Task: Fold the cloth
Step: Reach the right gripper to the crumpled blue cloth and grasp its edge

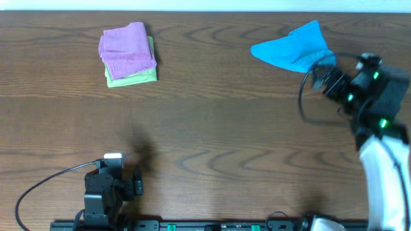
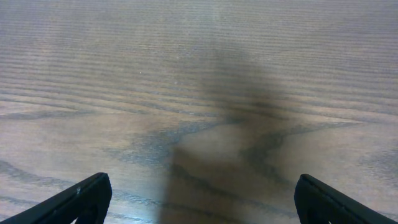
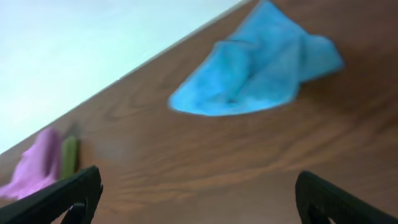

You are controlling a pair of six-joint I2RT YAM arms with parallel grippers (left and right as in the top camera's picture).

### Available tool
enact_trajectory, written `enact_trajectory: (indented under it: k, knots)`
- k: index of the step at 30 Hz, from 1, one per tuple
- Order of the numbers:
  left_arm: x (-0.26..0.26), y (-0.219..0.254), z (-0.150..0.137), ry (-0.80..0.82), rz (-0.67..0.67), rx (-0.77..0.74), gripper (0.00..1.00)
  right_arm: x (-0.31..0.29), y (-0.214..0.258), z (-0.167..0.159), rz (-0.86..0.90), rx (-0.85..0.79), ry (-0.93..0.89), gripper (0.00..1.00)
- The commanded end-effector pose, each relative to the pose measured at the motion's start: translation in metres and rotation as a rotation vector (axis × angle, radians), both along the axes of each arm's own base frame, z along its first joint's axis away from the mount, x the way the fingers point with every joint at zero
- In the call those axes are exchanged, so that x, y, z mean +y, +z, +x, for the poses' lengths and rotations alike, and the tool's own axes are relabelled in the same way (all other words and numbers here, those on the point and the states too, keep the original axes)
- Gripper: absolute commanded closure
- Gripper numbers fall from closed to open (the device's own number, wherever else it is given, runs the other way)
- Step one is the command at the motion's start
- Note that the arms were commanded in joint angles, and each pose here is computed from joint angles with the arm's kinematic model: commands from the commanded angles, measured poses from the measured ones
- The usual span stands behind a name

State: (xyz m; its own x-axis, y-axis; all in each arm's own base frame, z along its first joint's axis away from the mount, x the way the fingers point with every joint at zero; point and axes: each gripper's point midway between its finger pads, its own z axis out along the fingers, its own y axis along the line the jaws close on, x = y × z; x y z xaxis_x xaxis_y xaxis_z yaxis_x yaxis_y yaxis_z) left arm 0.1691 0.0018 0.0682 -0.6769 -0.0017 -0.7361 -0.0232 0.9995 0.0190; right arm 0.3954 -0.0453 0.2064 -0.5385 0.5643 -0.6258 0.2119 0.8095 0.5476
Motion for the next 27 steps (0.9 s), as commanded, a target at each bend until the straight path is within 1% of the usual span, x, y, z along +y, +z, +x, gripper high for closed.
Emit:
enact_trajectory:
  k: [1,5,8,13,17,20,24,27]
  knots:
    - [0.002,-0.020,-0.009,-0.001,0.013,0.067,0.05,-0.032,-0.008,0.025,0.045,0.054,-0.072,0.01]
    - [0.002,-0.020,-0.009,-0.001,0.013,0.067,0.05,-0.063,-0.040,0.055,0.158,0.131,-0.138,0.01]
    - [0.002,-0.020,-0.009,0.000,0.012,0.067,0.05,-0.069,-0.067,0.071,0.239,0.186,-0.144,0.01]
    - [0.002,-0.020,-0.009,0.000,0.012,0.067,0.05,-0.060,-0.102,0.098,0.351,0.221,-0.051,0.01]
    - [0.002,-0.020,-0.009,0.000,0.012,0.067,0.05,-0.057,-0.115,0.120,0.359,0.197,0.050,0.01]
    - [0.002,-0.020,-0.009,0.000,0.012,0.067,0.05,-0.056,-0.114,0.136,0.355,0.158,0.123,0.01]
    - [0.002,-0.020,-0.009,0.000,0.012,0.067,0.05,-0.059,-0.117,0.160,0.316,0.125,0.162,0.01]
    - [0.002,-0.020,-0.009,0.000,0.012,0.067,0.05,-0.058,-0.127,0.169,0.317,0.133,0.171,0.01]
